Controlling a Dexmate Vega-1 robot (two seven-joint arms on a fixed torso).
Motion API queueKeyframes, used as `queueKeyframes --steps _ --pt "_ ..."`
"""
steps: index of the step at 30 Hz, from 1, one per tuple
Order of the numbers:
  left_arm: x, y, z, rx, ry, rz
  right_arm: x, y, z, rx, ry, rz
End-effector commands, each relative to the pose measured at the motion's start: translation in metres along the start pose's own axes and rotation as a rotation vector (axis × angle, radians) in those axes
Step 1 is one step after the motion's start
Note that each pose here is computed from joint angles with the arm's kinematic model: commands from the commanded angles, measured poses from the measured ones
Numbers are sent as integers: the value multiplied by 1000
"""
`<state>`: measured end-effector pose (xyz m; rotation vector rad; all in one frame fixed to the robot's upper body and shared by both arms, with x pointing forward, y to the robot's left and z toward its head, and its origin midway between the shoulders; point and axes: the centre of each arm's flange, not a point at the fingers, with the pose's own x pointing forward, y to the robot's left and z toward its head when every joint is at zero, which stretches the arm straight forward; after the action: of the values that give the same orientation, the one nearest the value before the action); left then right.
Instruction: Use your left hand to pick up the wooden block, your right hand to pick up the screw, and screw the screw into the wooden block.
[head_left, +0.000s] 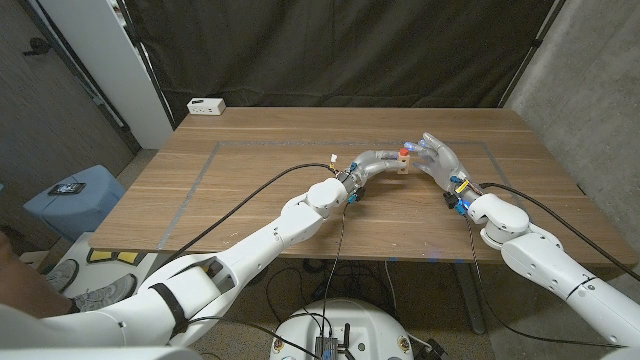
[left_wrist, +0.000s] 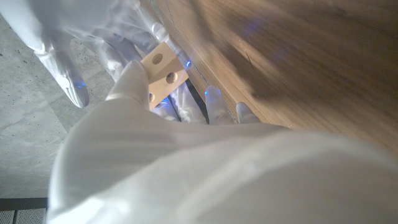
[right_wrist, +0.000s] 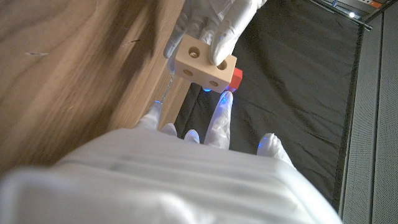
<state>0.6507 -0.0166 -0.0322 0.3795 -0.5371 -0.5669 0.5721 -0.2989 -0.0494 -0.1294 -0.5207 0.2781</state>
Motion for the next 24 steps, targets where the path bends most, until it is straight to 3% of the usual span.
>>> queueKeyframes --steps 1,24 --pt "0 -1 0 0 2 3 1 1 1 -5 3 13" --pt "-2 -2 -1 -3 2 1 -8 3 2 -15 11 3"
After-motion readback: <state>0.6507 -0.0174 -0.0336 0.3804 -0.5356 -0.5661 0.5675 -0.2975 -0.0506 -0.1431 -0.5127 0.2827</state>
